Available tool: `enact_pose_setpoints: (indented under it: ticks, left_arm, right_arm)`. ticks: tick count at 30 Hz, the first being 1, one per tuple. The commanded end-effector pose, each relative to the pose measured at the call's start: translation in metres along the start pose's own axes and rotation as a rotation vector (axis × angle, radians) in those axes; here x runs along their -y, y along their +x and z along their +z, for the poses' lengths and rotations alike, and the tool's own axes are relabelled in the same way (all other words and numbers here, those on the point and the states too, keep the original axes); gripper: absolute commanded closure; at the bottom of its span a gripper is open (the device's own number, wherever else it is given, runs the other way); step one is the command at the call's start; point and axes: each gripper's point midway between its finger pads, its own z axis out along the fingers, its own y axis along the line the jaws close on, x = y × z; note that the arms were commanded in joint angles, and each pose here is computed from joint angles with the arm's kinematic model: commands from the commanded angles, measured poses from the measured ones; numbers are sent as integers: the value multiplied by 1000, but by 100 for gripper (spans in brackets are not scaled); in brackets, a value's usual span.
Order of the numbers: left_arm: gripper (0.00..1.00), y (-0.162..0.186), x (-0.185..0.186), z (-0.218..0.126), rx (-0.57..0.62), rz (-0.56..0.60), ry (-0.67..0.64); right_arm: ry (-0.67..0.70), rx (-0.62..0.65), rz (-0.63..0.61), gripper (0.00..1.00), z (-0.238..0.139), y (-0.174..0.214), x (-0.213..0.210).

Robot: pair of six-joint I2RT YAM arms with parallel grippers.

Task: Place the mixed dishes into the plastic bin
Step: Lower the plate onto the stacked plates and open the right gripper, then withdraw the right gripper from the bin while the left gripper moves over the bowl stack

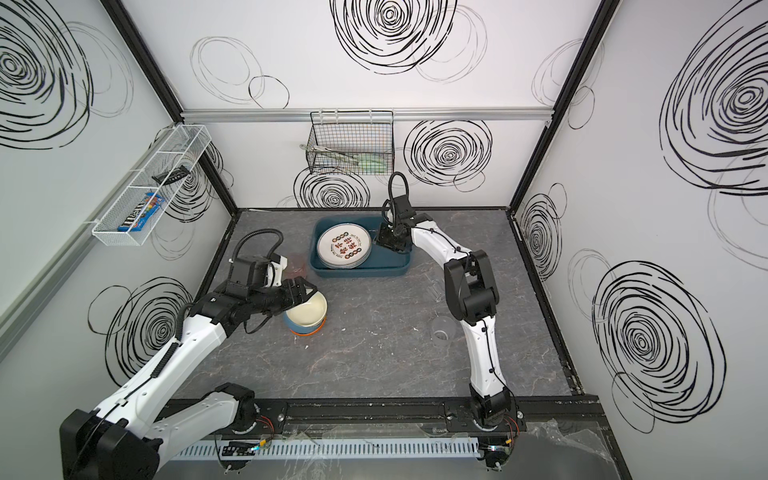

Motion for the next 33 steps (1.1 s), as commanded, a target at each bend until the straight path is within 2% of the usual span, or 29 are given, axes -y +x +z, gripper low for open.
enact_pose_setpoints:
  ticks: [1,11,20,27,33]
  left_arm:
    - [19,3,-8,-3,5,-1,-27]
    - [19,3,-11,-12,12,13,-58]
    - [21,-10,-25,-23,23,78,-189]
    - [29,-26,-43,-15,19,137,-313]
    - [42,-33,-63,-2,2,166,-411]
  right_arm:
    - [-37,43,-53,62,-26,0,-17]
    - [-118,12,-103,60,-64,40,-31]
    - [-180,-77,-182,59,-84,104,-32]
    - [-197,-140,-213,60,-89,149,-20]
    - [-191,-154,-206,60,-92,167,-6]
